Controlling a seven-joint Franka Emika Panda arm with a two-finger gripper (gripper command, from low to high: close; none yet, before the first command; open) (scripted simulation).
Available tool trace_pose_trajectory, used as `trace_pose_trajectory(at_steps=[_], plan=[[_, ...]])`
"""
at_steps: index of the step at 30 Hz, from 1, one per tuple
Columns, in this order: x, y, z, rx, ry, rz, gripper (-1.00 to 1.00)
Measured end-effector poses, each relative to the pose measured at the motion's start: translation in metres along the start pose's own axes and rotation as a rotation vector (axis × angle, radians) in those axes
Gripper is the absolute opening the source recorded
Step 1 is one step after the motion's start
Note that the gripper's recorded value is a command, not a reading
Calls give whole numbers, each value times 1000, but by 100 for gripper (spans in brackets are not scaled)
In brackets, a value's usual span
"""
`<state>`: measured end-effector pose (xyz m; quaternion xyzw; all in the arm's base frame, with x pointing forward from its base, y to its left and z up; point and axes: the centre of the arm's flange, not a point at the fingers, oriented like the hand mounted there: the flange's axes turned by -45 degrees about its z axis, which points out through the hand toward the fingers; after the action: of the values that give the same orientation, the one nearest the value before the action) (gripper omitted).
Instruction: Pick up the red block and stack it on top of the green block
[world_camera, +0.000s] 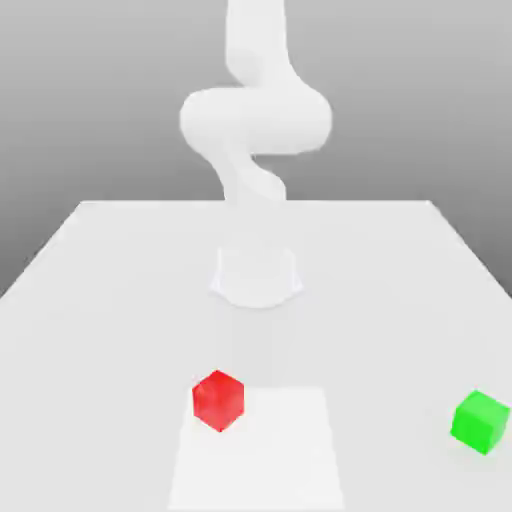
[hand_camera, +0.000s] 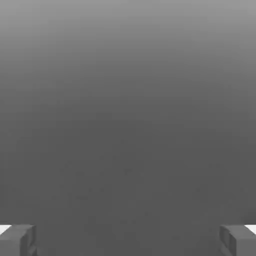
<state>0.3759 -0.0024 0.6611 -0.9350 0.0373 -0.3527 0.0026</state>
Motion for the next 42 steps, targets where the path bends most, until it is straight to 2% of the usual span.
trace_pose_trajectory(at_steps=[9,18,24,25,32,39,42], plan=[[-106,30,204,-112,-325,259,0],[-300,63,325,-242,-664,562,0],[-346,66,366,-251,-686,582,0],[-352,66,372,-251,-687,582,-100],[-353,66,373,-251,-686,581,-100],[-316,64,331,-251,-686,580,-100],[-295,-3,337,-202,-701,437,-100]])
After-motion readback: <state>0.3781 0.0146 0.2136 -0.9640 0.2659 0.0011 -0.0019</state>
